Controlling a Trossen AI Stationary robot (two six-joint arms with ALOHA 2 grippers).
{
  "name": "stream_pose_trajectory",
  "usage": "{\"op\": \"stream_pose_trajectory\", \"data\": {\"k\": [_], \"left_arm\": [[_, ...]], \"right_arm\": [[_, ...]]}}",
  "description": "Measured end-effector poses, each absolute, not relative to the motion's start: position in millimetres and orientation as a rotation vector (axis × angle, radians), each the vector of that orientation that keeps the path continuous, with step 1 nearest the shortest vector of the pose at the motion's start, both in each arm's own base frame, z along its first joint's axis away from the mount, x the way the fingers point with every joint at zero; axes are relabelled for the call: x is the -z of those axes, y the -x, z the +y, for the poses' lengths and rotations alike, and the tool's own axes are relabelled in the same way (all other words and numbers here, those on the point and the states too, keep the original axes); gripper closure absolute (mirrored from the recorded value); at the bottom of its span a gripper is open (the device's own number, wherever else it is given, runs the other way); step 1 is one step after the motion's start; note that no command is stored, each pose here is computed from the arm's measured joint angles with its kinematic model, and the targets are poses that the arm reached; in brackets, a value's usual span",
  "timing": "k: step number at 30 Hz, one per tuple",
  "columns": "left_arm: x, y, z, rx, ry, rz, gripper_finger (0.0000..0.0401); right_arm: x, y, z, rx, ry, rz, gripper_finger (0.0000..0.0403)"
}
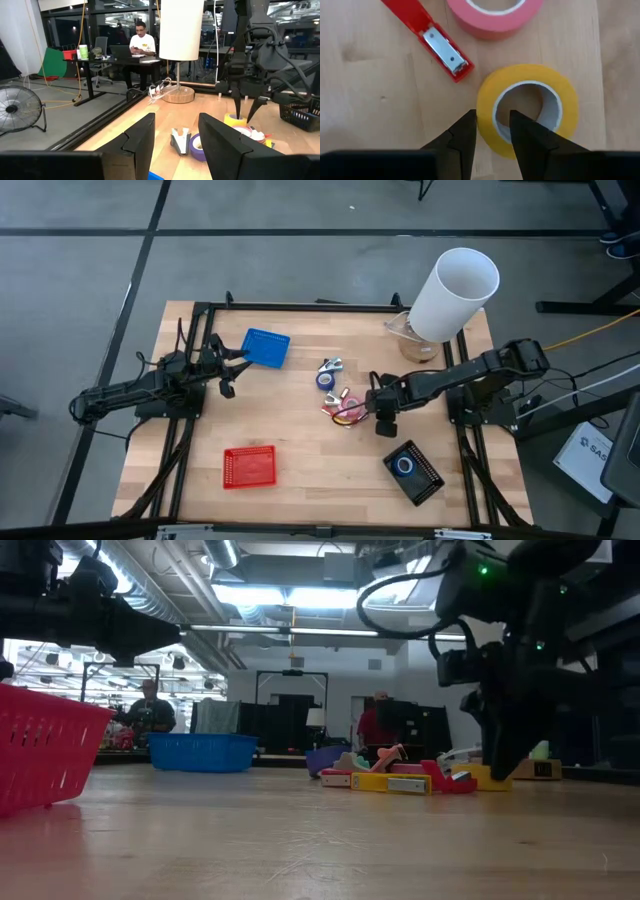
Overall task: Pick and place Stapler, Stapler remover, tape
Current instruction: Put the yellow tape into the black bin
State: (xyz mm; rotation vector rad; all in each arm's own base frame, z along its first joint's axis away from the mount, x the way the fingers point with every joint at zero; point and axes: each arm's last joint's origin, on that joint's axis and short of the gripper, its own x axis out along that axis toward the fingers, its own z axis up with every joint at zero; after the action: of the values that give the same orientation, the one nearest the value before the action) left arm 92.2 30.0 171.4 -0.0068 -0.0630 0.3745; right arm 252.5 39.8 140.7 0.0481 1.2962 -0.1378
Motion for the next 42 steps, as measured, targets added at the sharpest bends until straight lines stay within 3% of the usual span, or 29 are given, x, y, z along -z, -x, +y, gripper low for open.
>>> {"op": "stream_pose_trajectory", "data": {"k": [4, 10, 22, 28, 42], "left_arm": [[-171.4, -92.1, 30.0, -0.374, 0.007, -0.063, 0.0253], [-171.4, -92.1, 30.0, -0.374, 0.007, -0.063, 0.0253], [-171.4, -92.1, 30.0, -0.374, 0.007, -0.063, 0.0253], [-171.3, -92.2, 30.0, -0.374, 0.007, -0.063, 0.0253], [-171.3, -92.2, 30.0, -0.374, 0.007, -0.063, 0.0253]], "right_arm": [[-138.5, -253.4, 40.0, 0.137, -0.045, 1.301, 0.0299], [-140.4, -254.6, 40.6, 0.129, -0.051, 1.307, 0.0368], [-160.6, -256.5, 42.0, 0.128, -0.055, 1.321, 0.0365], [-176.9, -251.9, 43.5, 0.059, -0.118, 1.279, 0.0364], [-210.3, -228.5, 45.1, 0.106, -0.313, 1.222, 0.0362]]}}
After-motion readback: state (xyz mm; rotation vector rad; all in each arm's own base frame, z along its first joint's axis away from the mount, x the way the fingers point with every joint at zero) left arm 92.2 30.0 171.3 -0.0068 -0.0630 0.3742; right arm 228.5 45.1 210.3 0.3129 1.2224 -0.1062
